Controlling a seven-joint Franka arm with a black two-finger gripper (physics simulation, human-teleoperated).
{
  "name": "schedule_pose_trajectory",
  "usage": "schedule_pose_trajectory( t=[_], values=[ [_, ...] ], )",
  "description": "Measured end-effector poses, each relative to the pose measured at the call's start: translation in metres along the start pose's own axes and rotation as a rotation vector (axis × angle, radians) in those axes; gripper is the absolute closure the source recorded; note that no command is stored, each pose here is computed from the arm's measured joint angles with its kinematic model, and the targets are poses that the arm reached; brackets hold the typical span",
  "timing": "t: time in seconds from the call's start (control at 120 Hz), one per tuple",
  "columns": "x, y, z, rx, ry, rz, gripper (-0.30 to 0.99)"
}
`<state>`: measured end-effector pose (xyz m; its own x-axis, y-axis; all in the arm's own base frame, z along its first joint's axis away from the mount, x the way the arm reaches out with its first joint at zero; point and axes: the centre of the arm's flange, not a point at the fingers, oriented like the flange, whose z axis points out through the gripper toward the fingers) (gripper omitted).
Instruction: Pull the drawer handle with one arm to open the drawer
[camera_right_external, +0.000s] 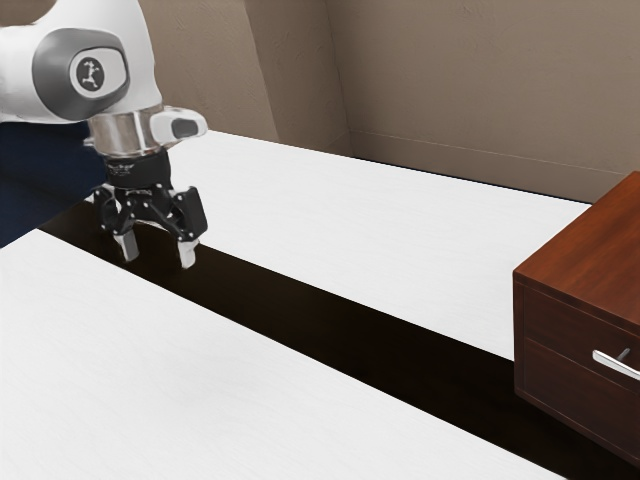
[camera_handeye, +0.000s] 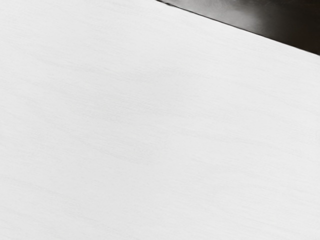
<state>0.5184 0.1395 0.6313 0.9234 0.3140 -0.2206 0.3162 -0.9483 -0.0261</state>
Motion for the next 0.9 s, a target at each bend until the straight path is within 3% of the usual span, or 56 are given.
schedule_pose_trajectory(
  t=[0.15,0.317,0.583,0.708,0.808,0.9],
  values=[
    [0.006,0.037,-0.008,0.012,0.092,0.054,0.00],
    [0.007,0.053,-0.013,-0.005,0.131,0.066,0.00],
    [-0.050,0.014,-0.103,-0.119,0.230,-0.317,0.00],
    [-0.055,0.003,-0.109,-0.152,0.215,-0.541,0.00],
    [-0.039,0.000,-0.097,-0.162,0.179,-0.699,0.00],
    [-0.029,0.046,-0.087,-0.165,0.165,-0.729,0.00]
  ],
)
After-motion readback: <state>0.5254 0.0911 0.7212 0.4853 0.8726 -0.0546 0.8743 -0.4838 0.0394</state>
